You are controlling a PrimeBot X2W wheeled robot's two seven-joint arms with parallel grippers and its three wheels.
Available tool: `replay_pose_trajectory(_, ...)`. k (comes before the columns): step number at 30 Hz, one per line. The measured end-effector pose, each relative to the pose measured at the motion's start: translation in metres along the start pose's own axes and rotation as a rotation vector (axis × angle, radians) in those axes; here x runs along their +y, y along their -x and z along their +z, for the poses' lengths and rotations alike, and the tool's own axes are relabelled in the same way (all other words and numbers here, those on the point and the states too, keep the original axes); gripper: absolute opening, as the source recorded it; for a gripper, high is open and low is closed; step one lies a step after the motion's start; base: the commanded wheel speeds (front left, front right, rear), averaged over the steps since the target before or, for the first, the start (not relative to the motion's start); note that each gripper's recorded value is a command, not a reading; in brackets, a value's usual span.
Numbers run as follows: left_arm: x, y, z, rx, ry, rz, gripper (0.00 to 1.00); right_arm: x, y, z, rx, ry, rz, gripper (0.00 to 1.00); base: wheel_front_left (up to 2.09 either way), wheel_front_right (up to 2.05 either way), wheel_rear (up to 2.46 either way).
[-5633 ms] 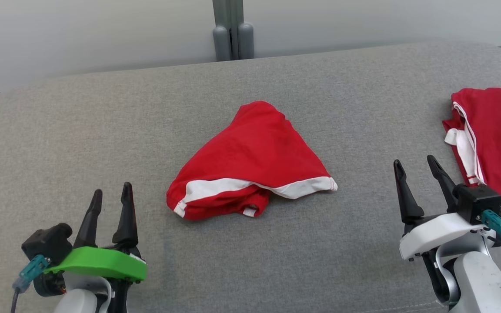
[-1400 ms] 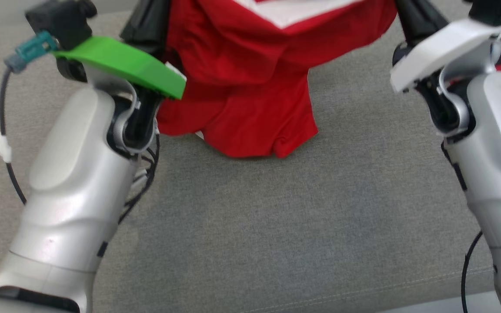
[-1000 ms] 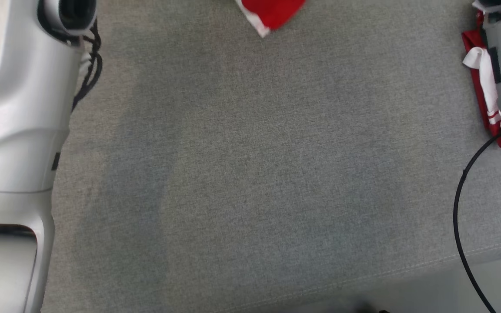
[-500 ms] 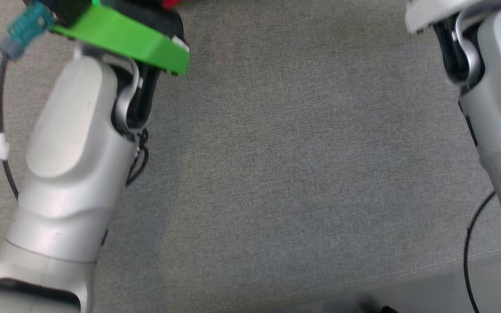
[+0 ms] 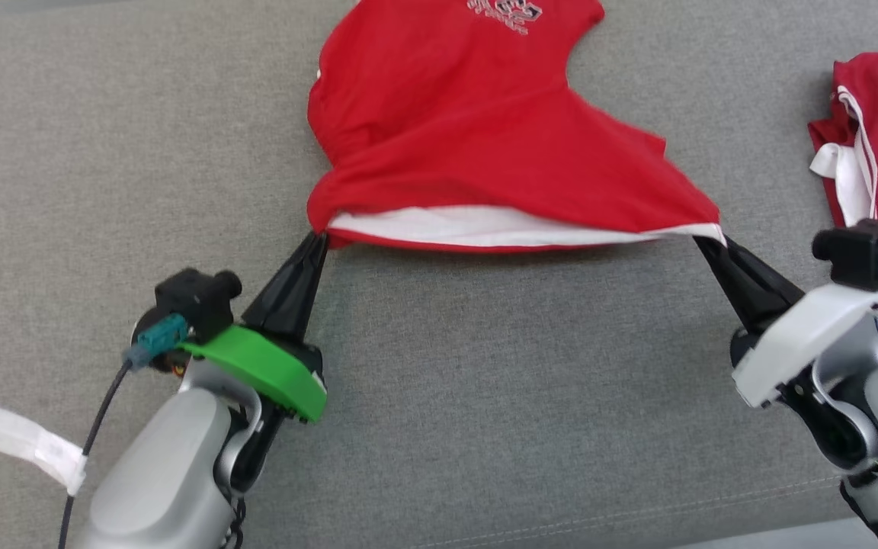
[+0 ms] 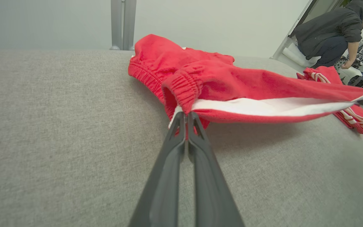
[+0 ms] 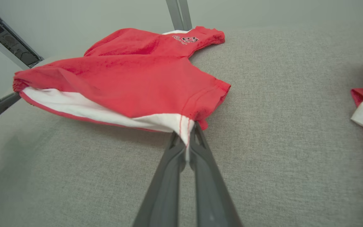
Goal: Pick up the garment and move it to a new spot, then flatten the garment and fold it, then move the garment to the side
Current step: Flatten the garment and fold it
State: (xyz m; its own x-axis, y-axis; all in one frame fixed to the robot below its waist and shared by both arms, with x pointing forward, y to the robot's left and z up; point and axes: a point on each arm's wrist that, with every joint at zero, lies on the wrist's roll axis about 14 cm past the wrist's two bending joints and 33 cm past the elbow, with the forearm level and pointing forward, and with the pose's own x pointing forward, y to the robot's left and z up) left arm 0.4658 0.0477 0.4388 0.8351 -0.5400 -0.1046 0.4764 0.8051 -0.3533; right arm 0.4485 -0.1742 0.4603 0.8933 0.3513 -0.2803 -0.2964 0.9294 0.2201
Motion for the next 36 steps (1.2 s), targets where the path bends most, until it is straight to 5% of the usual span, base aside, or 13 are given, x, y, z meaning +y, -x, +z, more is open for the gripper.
replay_pose_trajectory(17,-0.041,0.118,-0.051,0.215,0.113,0.101,0.0,0.037,0.113,-0.061,0.329,-0.213,-0.067,0.0,0.0,0.0,0.0)
replay_pose_trajectory(36,-0.049,0.041,0.022,0.017,0.202,0.025,0.0,0.026,0.013,0.038,0.188,0.075,0.051,0.0,0.0,0.0,0.0)
